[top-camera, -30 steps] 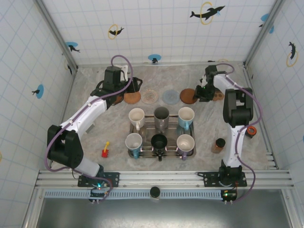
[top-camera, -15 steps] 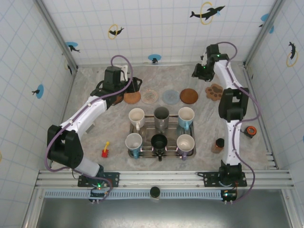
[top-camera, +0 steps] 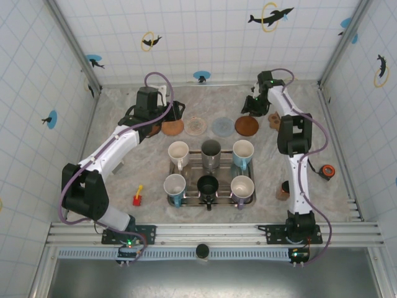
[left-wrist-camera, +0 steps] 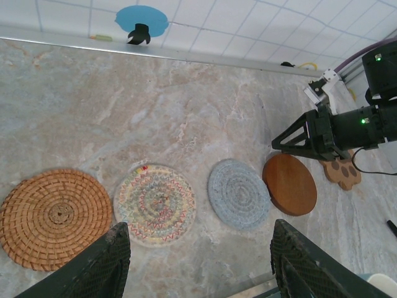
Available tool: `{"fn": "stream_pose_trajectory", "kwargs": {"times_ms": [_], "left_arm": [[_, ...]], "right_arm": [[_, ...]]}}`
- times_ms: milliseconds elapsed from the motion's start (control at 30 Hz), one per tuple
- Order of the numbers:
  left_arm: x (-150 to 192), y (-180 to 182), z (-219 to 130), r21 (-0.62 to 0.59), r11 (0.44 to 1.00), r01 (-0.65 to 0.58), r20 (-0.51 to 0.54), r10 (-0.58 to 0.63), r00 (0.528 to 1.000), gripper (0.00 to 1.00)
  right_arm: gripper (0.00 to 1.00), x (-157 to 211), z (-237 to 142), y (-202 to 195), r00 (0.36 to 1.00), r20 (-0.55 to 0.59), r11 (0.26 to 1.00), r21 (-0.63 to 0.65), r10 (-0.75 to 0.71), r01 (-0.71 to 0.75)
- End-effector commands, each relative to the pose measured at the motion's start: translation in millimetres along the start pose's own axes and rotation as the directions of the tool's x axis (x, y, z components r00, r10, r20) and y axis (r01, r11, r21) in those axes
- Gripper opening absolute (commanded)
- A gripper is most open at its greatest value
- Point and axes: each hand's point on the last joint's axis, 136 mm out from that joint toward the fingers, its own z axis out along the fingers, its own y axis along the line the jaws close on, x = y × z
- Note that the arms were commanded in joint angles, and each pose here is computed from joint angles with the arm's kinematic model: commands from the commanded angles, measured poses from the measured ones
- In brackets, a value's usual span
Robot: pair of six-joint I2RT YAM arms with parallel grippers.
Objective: Place the cup by the coaster
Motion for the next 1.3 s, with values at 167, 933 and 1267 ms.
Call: {"fn": "stream_pose_trajectory", "kwargs": {"times_ms": [167,933,1267], "left_arm": [[-8,-4,-9,0.007,1.0,0.004,0.017,-0.004,1.0,0.61],[-7,-1,-9,-0.001,1.0,0.009,0.019,-0.009,1.0,0.61],[-7,-3,-5,0.01,1.0,0.018,0.015,-0.018,1.0,0.61]], "right_arm": [[0.44,23,2,-6,0.998,-0.057,1.0,0.019,0.003,-0.002],[0.47,-17,-49,4,0.994,0.097,0.995,-0.096,0.049,-0.04],[0.48,-49,-108,-55,0.966,0.234,0.994,-0.007,0.111,-0.112]]}}
